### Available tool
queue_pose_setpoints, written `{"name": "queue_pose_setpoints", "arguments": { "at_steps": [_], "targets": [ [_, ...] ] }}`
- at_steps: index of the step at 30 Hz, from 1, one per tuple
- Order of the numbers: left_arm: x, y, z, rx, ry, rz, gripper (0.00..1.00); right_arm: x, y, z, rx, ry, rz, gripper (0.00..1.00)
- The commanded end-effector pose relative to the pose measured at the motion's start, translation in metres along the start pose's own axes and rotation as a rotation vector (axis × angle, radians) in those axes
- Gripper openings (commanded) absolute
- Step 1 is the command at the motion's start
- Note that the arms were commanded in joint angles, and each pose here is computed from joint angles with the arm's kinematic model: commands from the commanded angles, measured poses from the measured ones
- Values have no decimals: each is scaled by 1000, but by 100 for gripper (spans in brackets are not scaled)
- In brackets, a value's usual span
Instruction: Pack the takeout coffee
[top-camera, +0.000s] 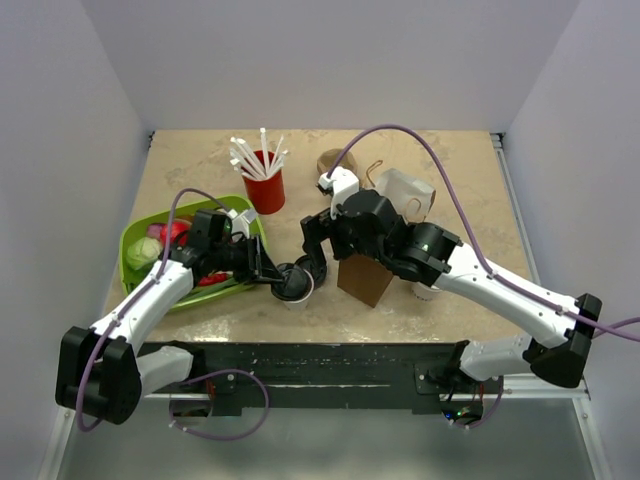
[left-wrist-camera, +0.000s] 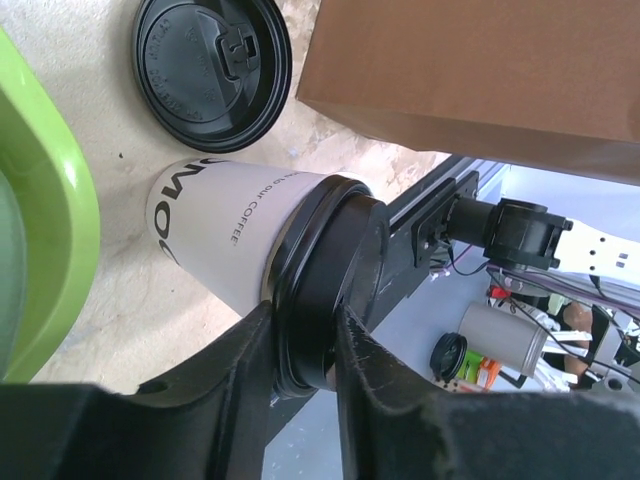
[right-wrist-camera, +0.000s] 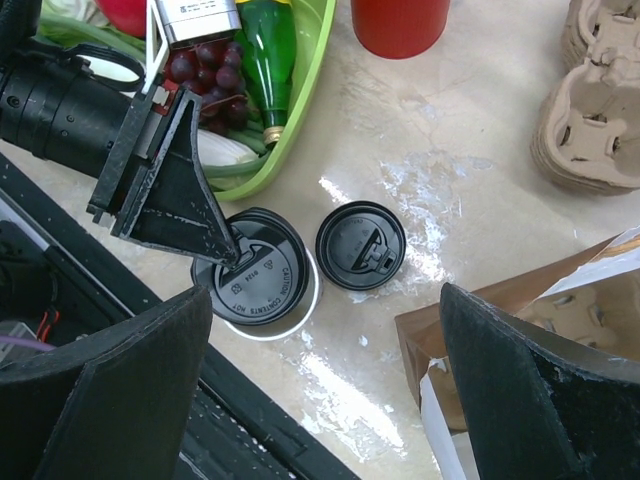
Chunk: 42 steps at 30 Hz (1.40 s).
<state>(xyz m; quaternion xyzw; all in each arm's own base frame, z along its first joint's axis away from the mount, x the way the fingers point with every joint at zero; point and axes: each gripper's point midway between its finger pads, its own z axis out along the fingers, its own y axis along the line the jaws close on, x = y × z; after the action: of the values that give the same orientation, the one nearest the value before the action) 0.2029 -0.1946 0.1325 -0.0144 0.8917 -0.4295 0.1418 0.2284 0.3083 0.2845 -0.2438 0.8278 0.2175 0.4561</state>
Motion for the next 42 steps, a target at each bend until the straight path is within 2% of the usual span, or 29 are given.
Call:
{"name": "queue_pose_setpoints", "arguments": {
  "at_steps": [1,6,7,14,26,31,37,40,41,42],
  "targets": [
    [-7,-9,-4,7,-5,54,36,-21,3,-7,-4,-36,25,98],
    [-11,0,-5,-57,-21,54,37,-25,11,-6,-39,-26,22,97],
    [-12,2,-6,-71,-27,52,37,-18,12,-3,-39,10,15,96],
    [-13,-4,-8,-53,-26,67,41,-12,25,2,-101,69,-12,95],
    [-17,-13,-18,-54,-56,89,47,-10,32,4,-144,77,-22,95],
    [-19,-16,-22,-61,-71,93,47,-2,46,3,-222,109,-78,94],
    [-22,-22,-27,-60,-91,99,47,-9,72,-8,-368,74,-177,93],
    [-27,-26,-34,-78,-122,110,61,-11,75,-12,-394,61,-217,93],
    [-29,-26,-37,-87,-138,119,74,-8,78,-14,-418,67,-228,93],
    [-30,-27,-39,-93,-149,124,82,-6,80,-14,-428,69,-234,93]
  ]
}}
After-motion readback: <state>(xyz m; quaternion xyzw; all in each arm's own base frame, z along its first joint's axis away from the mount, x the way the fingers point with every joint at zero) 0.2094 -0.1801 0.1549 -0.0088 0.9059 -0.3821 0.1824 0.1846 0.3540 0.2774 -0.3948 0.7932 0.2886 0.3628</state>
